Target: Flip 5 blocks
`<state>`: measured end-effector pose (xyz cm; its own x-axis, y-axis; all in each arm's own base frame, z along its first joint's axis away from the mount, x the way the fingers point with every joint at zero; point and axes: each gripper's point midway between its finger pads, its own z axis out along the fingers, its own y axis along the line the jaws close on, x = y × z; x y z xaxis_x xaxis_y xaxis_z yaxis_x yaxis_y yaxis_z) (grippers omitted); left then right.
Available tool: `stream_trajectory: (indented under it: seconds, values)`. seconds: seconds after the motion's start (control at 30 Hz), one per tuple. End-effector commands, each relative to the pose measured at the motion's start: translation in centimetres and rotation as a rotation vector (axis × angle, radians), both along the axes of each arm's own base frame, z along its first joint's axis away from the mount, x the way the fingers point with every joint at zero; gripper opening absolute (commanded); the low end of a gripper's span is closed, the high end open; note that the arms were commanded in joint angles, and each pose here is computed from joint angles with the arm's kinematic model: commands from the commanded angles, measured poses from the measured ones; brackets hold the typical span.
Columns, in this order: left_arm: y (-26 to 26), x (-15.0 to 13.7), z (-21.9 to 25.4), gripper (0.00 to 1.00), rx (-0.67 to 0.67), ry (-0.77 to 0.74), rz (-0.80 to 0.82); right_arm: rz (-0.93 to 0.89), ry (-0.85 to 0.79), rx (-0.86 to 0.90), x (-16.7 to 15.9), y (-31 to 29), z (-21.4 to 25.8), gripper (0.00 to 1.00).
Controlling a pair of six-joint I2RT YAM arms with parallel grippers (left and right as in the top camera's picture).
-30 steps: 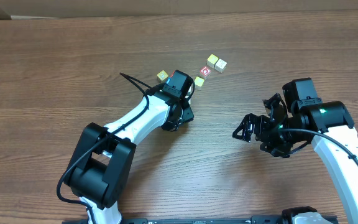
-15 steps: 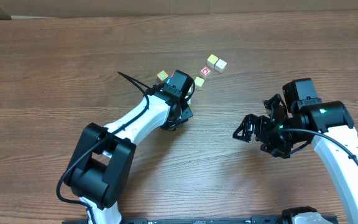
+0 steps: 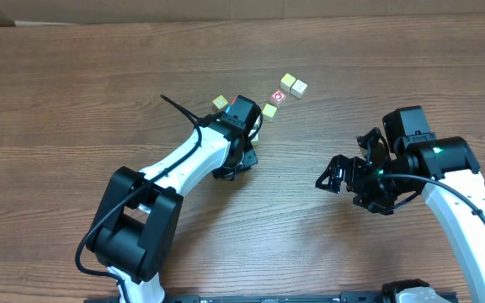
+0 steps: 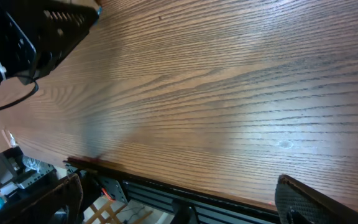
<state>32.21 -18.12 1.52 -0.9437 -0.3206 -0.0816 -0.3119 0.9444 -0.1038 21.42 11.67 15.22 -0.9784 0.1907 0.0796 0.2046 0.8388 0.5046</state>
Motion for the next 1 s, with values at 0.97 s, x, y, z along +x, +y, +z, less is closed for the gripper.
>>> stream_trajectory:
  seconds: [0.97]
  values:
    - [-3.9, -13.4, 5.4, 0.05, 0.078, 0.103, -0.197, 0.001, -0.049, -0.016, 0.9, -0.3, 0.8, 1.0]
